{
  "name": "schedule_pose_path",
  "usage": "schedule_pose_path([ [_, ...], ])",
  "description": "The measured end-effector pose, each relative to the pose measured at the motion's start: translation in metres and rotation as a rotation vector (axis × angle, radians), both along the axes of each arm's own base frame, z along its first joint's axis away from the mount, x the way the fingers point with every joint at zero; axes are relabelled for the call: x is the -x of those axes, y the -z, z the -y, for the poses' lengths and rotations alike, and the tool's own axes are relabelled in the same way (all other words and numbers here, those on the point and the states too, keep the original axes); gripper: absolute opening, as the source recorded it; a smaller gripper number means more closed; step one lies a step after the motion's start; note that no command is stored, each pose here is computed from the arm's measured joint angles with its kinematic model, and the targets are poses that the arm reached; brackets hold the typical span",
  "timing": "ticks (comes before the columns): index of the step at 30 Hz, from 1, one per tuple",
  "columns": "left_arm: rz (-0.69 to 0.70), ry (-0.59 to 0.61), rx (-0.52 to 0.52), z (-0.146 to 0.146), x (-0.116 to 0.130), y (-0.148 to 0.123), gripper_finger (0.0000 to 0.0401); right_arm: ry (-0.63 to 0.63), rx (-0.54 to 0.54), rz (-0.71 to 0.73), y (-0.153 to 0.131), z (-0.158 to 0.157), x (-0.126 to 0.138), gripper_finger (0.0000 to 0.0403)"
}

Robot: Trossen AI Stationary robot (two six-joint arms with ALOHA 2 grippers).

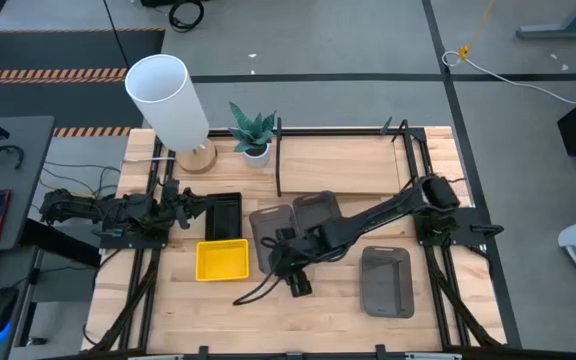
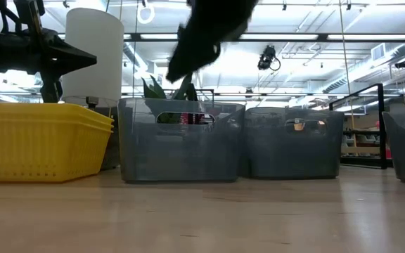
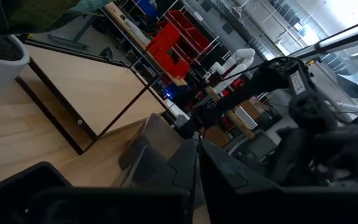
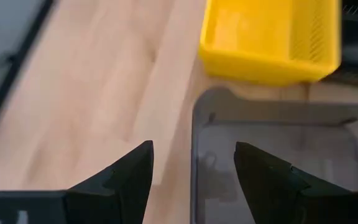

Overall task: Stack baskets on shelf by color
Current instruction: Stack the left gray bin on the middle gray bin

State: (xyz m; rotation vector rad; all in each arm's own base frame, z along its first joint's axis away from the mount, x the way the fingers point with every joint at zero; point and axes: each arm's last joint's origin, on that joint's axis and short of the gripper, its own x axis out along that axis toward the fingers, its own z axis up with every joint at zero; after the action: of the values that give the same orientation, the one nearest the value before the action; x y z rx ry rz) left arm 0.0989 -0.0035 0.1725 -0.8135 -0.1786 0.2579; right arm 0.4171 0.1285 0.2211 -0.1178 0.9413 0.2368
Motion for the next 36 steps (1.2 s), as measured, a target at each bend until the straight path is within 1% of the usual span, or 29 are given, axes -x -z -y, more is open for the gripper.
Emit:
schedule_pose_path([
  [6,0.000,0.000,0.000,0.000,0.000,0.000,0.0035,-0.028,0.008,-0.066,0.026,-0.003,-0.006,0.0217],
  [14,0.000,0.000,0.000,0.000,0.000,0.000,0.0028,-0.040,0.042,-0.098,0.048,0.000,-0.012,0.0176],
  [19,0.003,0.000,0.000,0.000,0.000,0.000,0.0026,-0.047,0.029,-0.143,0.064,0.003,-0.015,0.0150],
  [27,-0.002,0.000,-0.001,0.000,0.000,0.000,0.0036,-0.056,-0.002,-0.153,0.063,0.003,-0.016,0.0103],
  [36,-0.002,0.000,0.000,0.000,0.000,0.000,0.0026,-0.094,-0.029,-0.159,0.062,0.002,-0.016,0.0011],
])
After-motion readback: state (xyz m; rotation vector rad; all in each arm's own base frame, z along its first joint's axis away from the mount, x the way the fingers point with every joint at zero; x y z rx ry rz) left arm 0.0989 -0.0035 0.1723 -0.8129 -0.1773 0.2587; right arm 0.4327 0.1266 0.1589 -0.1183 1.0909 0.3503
